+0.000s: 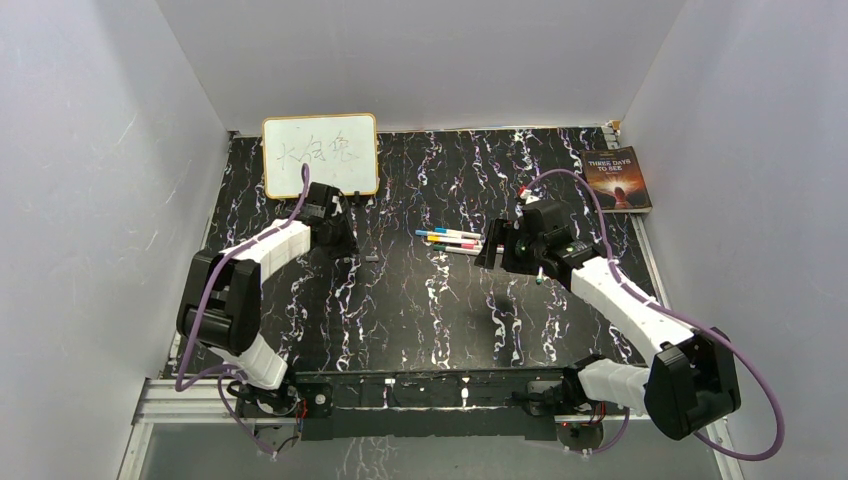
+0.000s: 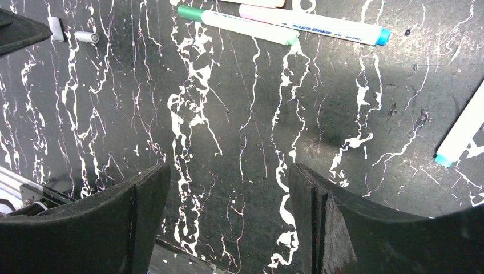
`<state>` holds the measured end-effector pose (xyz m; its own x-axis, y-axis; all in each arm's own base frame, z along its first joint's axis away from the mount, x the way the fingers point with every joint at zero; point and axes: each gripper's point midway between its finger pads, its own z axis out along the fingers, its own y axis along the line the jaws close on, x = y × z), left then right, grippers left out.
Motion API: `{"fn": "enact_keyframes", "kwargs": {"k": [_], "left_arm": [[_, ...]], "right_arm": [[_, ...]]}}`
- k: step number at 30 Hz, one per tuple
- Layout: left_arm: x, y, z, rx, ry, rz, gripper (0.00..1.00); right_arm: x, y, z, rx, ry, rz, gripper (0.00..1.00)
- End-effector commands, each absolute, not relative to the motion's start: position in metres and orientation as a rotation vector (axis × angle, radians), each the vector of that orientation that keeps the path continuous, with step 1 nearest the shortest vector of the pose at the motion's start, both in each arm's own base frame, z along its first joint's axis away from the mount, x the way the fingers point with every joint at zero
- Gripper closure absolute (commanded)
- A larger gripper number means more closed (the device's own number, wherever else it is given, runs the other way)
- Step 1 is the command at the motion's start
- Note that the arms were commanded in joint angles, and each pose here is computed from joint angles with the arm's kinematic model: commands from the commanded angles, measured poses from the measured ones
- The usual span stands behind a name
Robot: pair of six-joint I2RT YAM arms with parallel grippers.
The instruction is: Open the pen caps
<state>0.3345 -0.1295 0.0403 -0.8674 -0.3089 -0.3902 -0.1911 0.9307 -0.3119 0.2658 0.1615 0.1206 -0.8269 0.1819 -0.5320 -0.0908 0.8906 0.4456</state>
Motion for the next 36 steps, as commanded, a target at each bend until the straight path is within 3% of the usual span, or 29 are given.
{"fn": "enact_keyframes", "kwargs": {"k": [1,6,12,16,19,36], "left_arm": [[0.34,-0.128,0.07,-0.354,2.59,-0.383,0.71],[0.337,-0.133,0.102,-0.336,2.549,-0.442,0.52],[0.314,-0.143,0.137,-0.311,2.492,-0.583,0.25],[0.292,-0.144,0.149,-0.294,2.485,-0.643,0.02],[0.275,-0.144,0.153,-0.282,2.49,-0.677,0.02],[0.232,-0.147,0.161,-0.29,2.483,-0.795,0.02]], "right_arm": [[0.27,0.166,0.133,0.056,2.404,0.648,0.26],[0.268,0.165,0.133,0.046,2.411,0.643,0.24],[0.257,0.165,0.122,0.033,2.442,0.662,0.11],[0.249,0.168,0.115,0.03,2.464,0.694,0.07],[0.243,0.171,0.114,0.023,2.469,0.727,0.02],[0.231,0.178,0.112,0.011,2.506,0.783,0.02]]}}
